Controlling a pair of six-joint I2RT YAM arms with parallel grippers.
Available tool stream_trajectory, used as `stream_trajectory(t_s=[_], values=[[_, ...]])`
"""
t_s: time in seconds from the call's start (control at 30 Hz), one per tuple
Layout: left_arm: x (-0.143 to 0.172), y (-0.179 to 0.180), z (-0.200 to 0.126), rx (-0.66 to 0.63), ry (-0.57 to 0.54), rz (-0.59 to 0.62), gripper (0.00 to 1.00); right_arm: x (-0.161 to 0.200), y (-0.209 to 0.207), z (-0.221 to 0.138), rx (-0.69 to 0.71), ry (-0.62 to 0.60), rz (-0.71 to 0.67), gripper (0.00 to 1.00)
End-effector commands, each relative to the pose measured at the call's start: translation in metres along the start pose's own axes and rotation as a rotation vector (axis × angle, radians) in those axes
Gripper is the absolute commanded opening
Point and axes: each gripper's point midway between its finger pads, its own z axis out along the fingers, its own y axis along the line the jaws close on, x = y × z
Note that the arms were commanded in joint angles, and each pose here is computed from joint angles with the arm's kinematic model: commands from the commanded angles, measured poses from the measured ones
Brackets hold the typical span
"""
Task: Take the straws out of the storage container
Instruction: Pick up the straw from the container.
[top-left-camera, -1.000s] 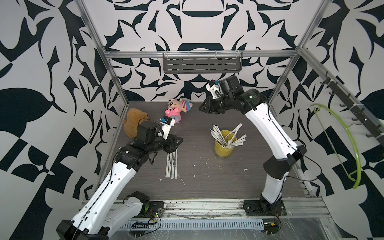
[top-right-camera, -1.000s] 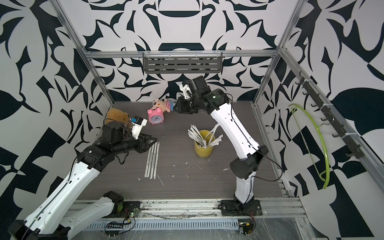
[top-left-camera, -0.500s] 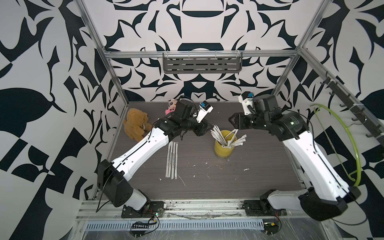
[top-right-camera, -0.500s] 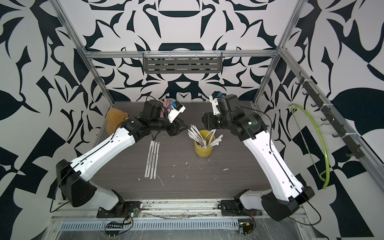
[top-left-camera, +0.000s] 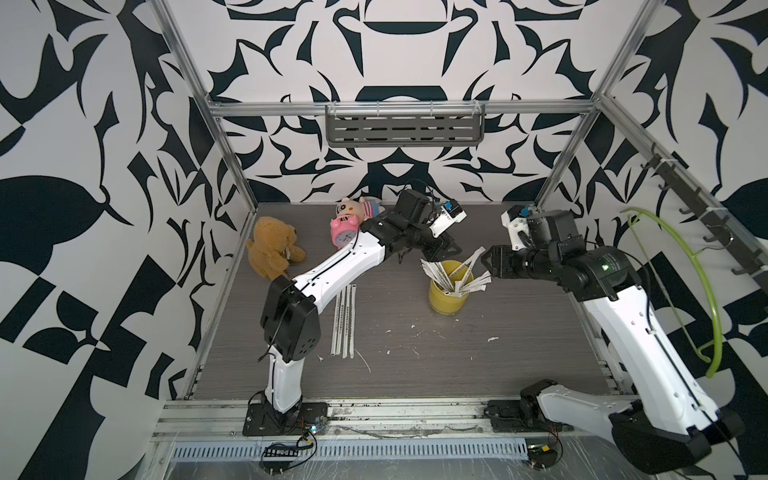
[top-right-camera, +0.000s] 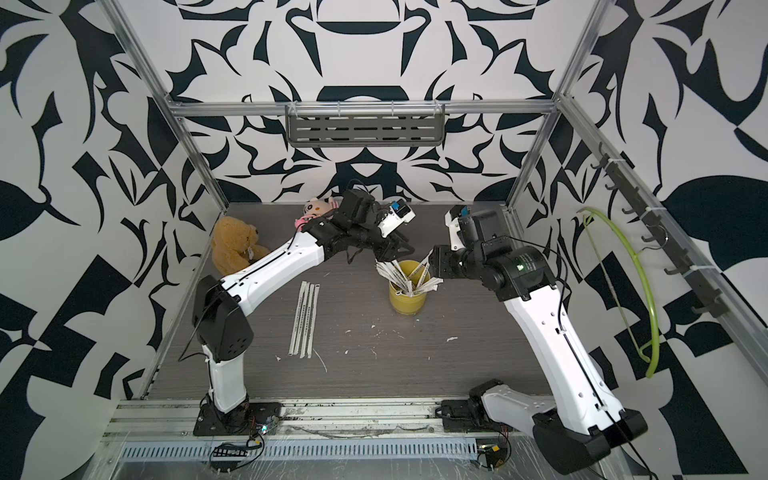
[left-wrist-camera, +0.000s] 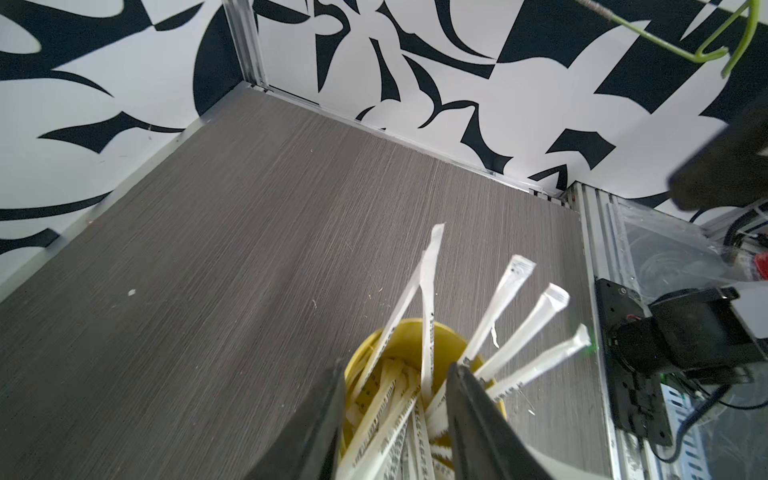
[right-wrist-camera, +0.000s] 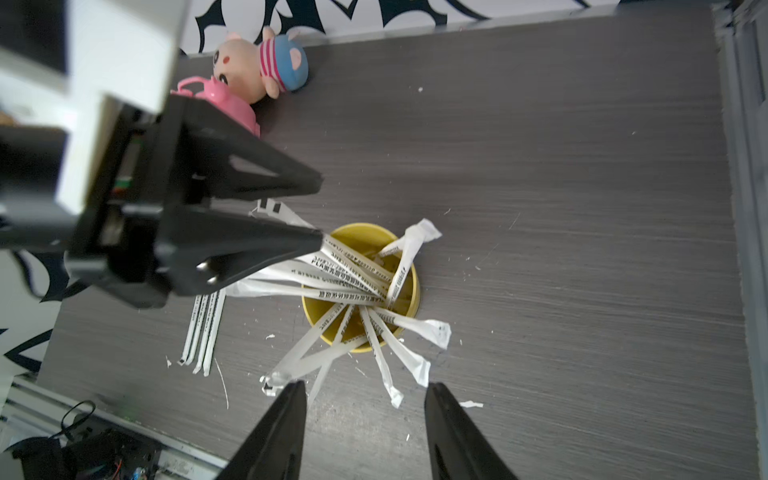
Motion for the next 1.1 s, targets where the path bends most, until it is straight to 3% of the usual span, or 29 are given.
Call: stream_trajectory(t_s=[0.0,0.2,0.73,0.9,1.07], values=[[0.006,-0.011,0.013,0.058,0.039,0.039,0.45,0.002,0.007,-0.004,-0.053,-0.023,0.005,0.50],[0.020,-0.004,0.035,0.059,0.069,0.059,0.41,0.022,0.001,0.007,-0.042,0.033,0.025,0.50],[0.037,-0.005,0.062,0.051,0.127,0.143,0.33,0.014,0.008,0.006,-0.086,-0.011,0.017,0.45],[0.042,-0.003,0.067,0.040,0.156,0.156,0.21,0.012,0.010,0.004,-0.096,-0.029,0.014,0.44],[0.042,-0.003,0.067,0.019,0.166,0.187,0.17,0.010,0.011,0.003,-0.105,-0.036,0.015,0.44]])
